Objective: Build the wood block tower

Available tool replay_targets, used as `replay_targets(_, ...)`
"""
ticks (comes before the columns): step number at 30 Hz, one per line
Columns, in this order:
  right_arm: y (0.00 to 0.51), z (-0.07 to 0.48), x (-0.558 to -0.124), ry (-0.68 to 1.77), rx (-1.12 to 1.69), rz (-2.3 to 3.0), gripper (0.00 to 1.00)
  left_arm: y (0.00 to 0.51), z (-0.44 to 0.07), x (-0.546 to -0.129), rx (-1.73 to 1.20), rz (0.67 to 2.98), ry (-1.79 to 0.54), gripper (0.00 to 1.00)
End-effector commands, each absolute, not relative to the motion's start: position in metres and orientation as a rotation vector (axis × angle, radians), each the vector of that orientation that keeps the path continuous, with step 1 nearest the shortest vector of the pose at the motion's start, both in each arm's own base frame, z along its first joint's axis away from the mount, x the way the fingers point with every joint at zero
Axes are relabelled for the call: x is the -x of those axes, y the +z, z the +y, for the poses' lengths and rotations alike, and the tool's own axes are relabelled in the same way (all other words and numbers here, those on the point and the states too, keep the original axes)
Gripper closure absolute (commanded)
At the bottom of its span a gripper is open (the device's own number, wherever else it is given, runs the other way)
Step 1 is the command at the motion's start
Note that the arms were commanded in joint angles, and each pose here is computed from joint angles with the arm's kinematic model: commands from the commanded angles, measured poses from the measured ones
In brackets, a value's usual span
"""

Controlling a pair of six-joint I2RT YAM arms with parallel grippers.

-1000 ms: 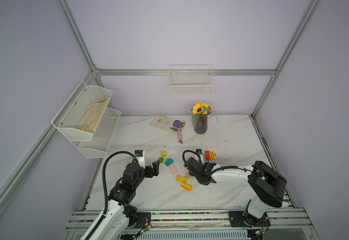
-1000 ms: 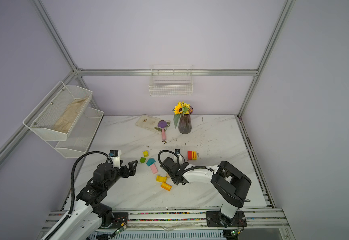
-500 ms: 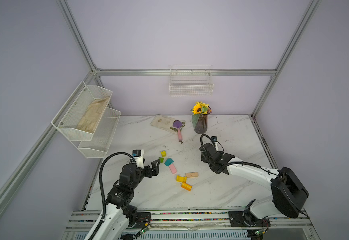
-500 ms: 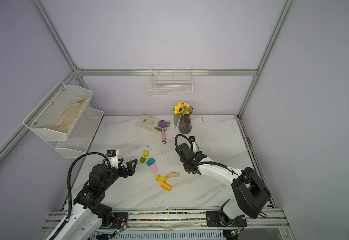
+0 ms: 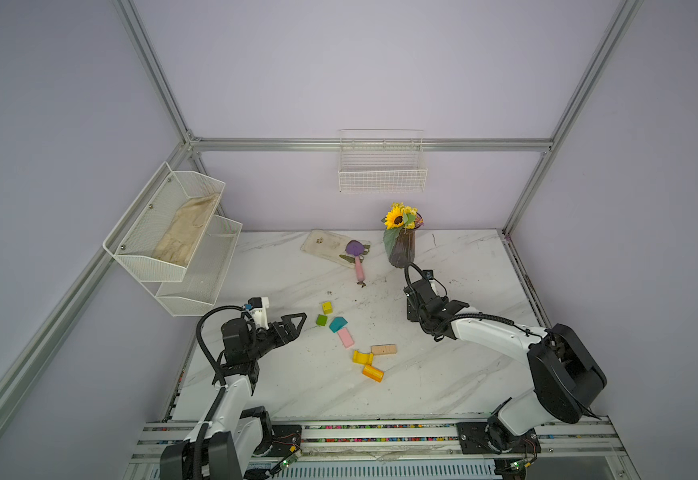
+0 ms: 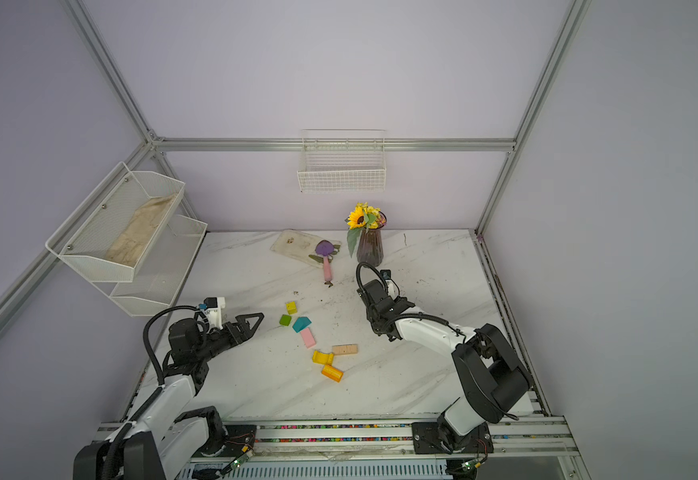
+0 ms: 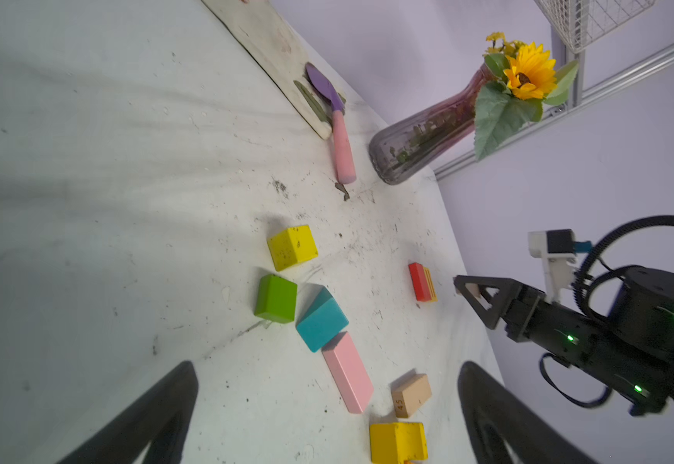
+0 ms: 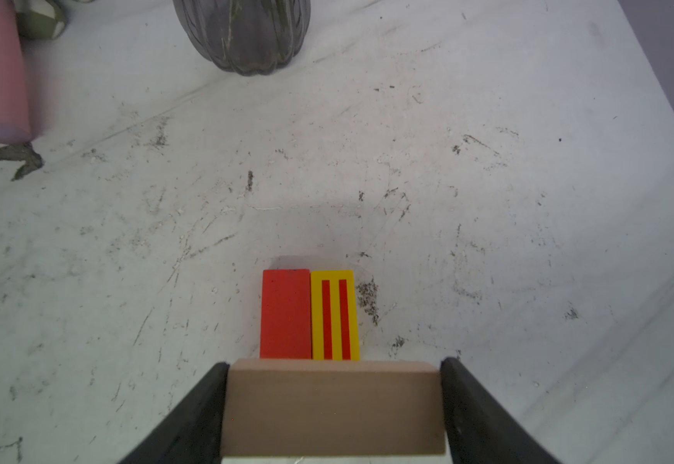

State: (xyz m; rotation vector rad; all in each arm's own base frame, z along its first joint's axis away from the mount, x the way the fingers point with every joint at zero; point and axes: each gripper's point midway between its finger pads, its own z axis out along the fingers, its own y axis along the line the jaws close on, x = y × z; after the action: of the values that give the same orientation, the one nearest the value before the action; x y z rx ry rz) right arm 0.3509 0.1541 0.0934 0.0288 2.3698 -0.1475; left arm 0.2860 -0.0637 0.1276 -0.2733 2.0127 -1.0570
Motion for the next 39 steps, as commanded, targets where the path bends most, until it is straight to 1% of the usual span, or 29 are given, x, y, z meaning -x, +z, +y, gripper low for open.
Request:
replay_targets(1, 0.099, 0.161, -0.358, -0.111, 0.0, 2.36, 0.48, 0.166, -0.09, -0.27, 0.007, 1.876, -1.245, 0.0)
replay_targets(5, 0.089, 0.159, -0.36, -0.119, -0.001, 2.369, 0.48, 0.167, -0.088, -0.267, 0.02, 1.879, -1.201, 0.0)
replay_targets(10, 0.078, 0.156, -0.364, -0.122, 0.006, 2.405, 0.48, 0.16, -0.076, -0.267, 0.129, 1.901, -1.092, 0.0)
replay_targets(14, 0.068, 0.153, -0.367, -0.128, 0.001, 2.427, 0.48, 0.167, -0.082, -0.262, 0.079, 1.881, -1.122, 0.0)
replay_targets(19, 0.059, 0.157, -0.368, -0.087, 0.007, 2.46, 0.48, 0.16, -0.084, -0.267, 0.083, 1.907, -1.095, 0.0)
replay_targets(22, 0.053, 0.157, -0.371, -0.093, 0.003, 2.468, 0.48, 0.161, -0.098, -0.268, 0.009, 1.924, -1.107, 0.0)
replay_targets(25, 0.049, 0.158, -0.373, -0.084, -0.003, 2.486, 0.5, 0.154, -0.107, -0.27, -0.017, 1.986, -1.053, 0.0)
replay_targets(28, 0.055, 0.16, -0.374, -0.056, -0.013, 2.482, 0.5, 0.145, -0.115, -0.275, -0.043, 2.055, -0.988, 0.0)
replay_targets(32, 0.064, 0.16, -0.376, -0.038, -0.024, 2.457, 0.5, 0.14, -0.135, -0.275, -0.128, 2.106, -1.02, 0.0)
replay_targets(39, 0.067, 0.158, -0.385, -0.058, -0.035, 2.446, 0.5, 0.131, -0.138, -0.279, -0.128, 2.157, -0.983, 0.0)
